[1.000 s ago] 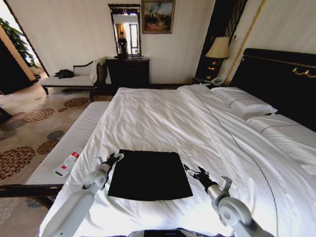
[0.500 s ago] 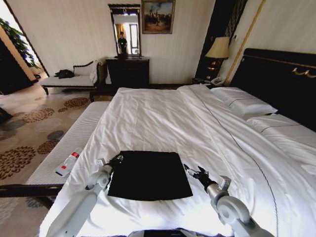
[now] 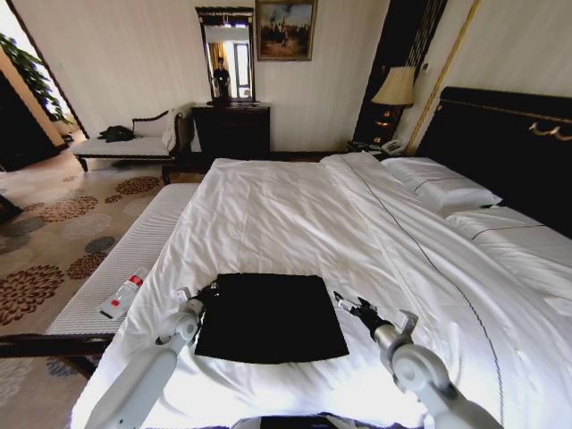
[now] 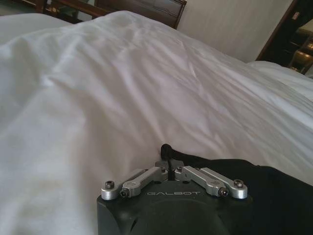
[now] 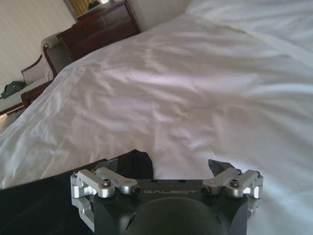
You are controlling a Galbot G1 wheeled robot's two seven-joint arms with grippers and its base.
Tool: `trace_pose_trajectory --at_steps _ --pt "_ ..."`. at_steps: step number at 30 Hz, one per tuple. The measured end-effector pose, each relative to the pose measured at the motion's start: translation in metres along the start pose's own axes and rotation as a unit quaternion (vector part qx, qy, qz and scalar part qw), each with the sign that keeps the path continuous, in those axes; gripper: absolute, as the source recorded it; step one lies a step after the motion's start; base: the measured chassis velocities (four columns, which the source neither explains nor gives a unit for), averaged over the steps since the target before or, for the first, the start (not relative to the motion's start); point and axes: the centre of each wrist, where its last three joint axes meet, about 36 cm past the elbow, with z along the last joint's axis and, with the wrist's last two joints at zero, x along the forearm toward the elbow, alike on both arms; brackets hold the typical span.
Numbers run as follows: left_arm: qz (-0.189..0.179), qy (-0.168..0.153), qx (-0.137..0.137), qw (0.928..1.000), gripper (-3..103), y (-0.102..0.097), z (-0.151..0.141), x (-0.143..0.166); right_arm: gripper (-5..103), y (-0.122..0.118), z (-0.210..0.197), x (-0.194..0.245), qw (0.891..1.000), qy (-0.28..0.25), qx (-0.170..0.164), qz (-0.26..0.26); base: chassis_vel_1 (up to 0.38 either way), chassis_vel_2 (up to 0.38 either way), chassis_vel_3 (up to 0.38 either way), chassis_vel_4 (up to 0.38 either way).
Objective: Fold the clothes on the bed.
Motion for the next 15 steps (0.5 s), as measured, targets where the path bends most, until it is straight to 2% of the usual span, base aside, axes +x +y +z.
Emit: trace_pose_trajectory --at_steps 4,15 --pt "-0.007 -0.005 -0.002 1.0 1 0.005 -0.007 0.007 100 -0.004 -0.01 -0.021 0.999 0.02 -0.023 -0.008 0.0 0.0 0.0 0.0" --pt "-0.02 -0.008 -0.008 0.9997 1 0.005 -0.014 0.02 100 -0.012 -0.025 -0.081 0.998 0.051 -0.039 -0.028 0.0 0.0 0.0 0.0"
